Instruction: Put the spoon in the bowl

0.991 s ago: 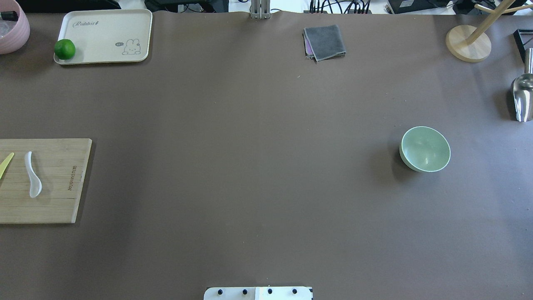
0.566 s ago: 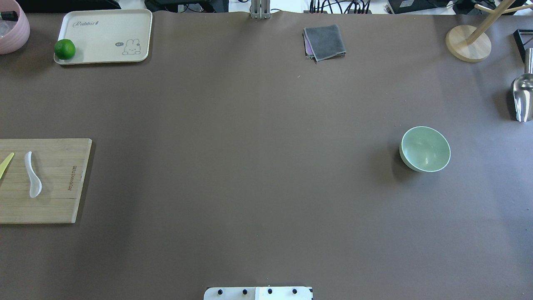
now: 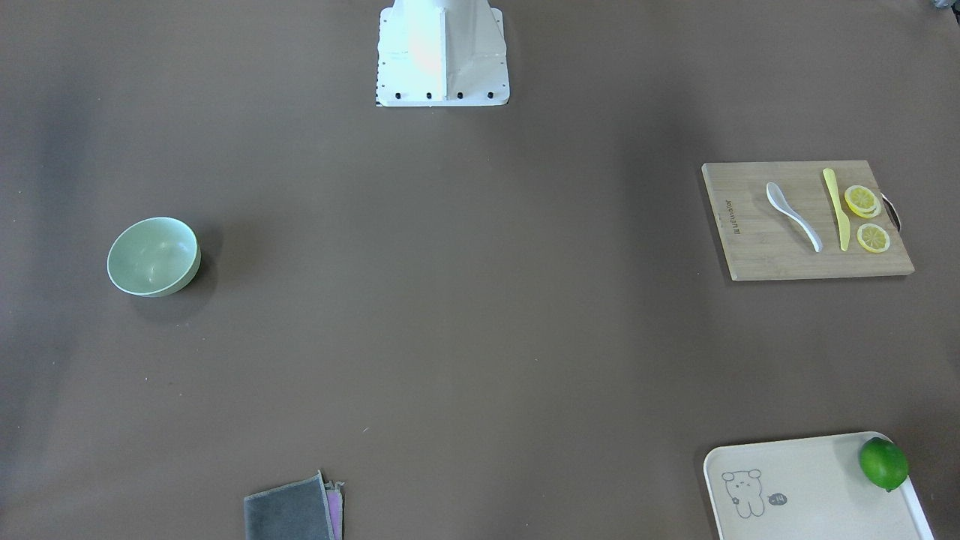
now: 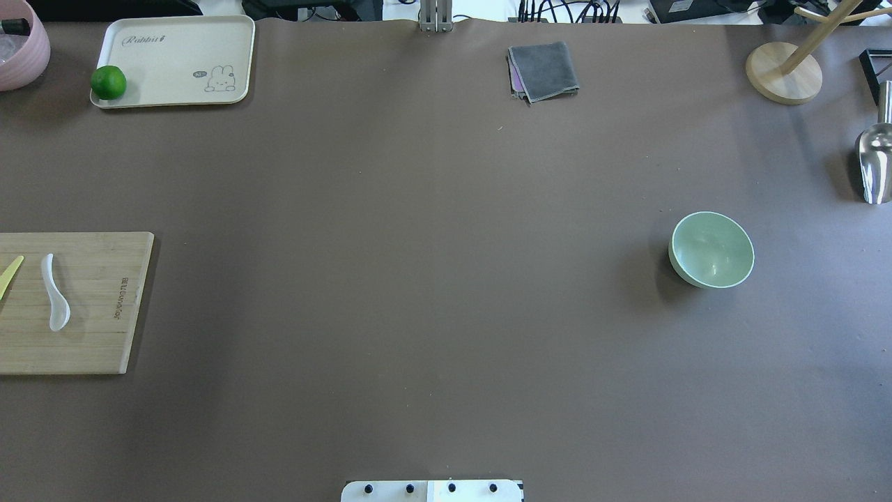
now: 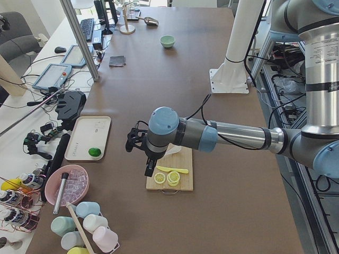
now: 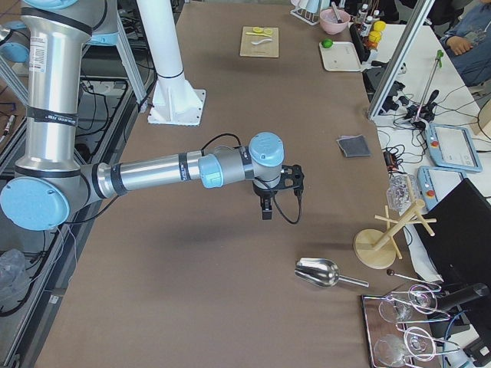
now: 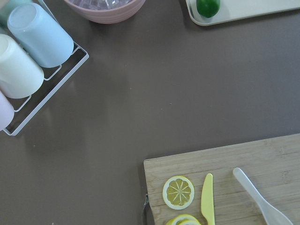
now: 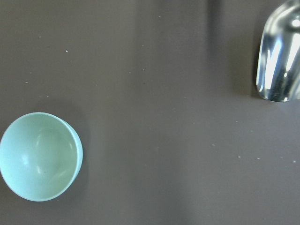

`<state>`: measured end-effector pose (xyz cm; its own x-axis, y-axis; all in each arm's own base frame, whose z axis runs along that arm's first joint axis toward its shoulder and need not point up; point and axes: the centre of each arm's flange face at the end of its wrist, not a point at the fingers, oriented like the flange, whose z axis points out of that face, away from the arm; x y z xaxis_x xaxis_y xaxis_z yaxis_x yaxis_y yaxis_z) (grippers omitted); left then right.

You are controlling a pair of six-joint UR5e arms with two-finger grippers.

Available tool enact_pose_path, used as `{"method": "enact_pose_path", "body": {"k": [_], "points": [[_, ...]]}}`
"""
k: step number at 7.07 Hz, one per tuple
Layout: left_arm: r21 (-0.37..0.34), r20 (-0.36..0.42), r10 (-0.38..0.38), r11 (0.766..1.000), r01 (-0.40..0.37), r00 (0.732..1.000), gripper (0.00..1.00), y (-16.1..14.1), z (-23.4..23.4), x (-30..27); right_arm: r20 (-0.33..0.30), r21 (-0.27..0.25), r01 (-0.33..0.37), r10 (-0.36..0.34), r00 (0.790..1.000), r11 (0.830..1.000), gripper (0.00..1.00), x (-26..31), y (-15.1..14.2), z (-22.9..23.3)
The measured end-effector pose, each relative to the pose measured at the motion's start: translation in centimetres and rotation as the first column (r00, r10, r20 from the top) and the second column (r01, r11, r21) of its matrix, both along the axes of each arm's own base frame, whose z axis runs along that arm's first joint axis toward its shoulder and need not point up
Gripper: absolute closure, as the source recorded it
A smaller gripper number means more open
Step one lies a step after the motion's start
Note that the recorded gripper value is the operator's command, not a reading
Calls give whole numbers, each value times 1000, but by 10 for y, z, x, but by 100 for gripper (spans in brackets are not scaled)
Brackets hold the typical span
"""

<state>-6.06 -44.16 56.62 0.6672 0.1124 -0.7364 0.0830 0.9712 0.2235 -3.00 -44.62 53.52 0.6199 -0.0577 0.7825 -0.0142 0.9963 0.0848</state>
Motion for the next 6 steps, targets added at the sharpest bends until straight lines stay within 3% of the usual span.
{"method": "enact_pose_path", "body": {"k": [3,6], "points": [[-85,-68,-31,996,26,997,3,-9,-20,77,-18,-35,-20,20,1000,999,1,-95,4,-10],[-128,-94,-30,992,18,995,3,-7,-26,112,-22,-58,3,-4,1000,998,1,-151,-17,1]]}}
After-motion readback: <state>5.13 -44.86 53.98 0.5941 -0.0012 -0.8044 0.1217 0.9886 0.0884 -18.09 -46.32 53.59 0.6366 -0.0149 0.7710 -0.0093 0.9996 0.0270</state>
